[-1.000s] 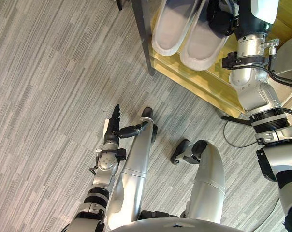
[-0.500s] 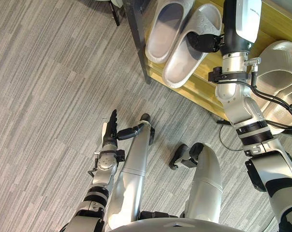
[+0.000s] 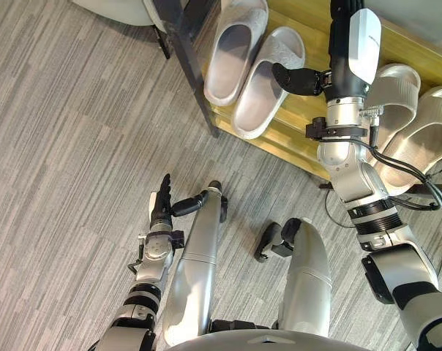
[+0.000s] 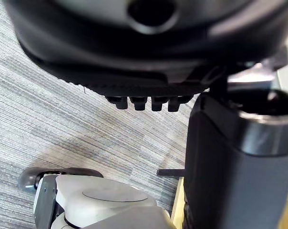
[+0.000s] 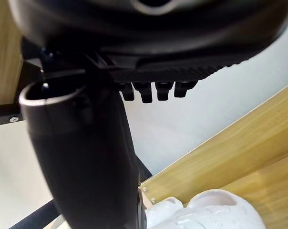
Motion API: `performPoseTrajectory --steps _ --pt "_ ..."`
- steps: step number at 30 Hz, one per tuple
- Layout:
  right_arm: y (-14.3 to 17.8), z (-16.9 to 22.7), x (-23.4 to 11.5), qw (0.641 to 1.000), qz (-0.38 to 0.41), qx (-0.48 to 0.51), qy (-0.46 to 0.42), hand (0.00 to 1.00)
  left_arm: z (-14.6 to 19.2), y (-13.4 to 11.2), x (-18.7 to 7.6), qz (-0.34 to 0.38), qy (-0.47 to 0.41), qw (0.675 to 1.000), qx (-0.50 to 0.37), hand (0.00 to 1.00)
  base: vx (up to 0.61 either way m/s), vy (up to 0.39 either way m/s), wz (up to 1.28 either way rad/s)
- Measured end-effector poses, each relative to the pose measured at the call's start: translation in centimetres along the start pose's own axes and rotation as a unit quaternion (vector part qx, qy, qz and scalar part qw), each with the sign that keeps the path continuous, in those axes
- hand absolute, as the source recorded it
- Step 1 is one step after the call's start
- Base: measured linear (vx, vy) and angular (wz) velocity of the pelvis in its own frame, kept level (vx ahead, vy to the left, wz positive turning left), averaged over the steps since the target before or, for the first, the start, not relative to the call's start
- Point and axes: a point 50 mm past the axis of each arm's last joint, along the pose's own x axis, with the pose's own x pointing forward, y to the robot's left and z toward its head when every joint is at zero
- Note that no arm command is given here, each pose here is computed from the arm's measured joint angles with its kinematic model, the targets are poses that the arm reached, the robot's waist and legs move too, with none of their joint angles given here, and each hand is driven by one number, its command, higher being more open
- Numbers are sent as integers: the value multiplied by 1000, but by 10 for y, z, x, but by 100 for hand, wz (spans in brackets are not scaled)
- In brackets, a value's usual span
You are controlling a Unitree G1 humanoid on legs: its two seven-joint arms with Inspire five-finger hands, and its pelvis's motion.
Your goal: Organize the slippers on the shoe rack
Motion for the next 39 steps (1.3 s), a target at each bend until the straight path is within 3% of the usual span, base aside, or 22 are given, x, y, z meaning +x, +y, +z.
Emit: performPoseTrajectory --steps 6,12,18,29,39 --pt "10 3 -17 998 17 51 27 100 -2 3 0 8 6 1000 -2 100 43 -21 -4" --pt "25 19 -65 973 1 205 111 100 -5 6 0 17 18 1000 0 100 19 4 -2" --pt "64 26 -136 855 71 428 284 100 -9 15 0 35 37 999 2 100 31 18 -10" --pt "77 23 -148 743 64 585 319 100 -17 22 0 50 57 997 13 100 10 33 -4" --pt "86 24 -128 713 68 629 303 100 -18 21 1 54 62 997 1 100 12 39 1"
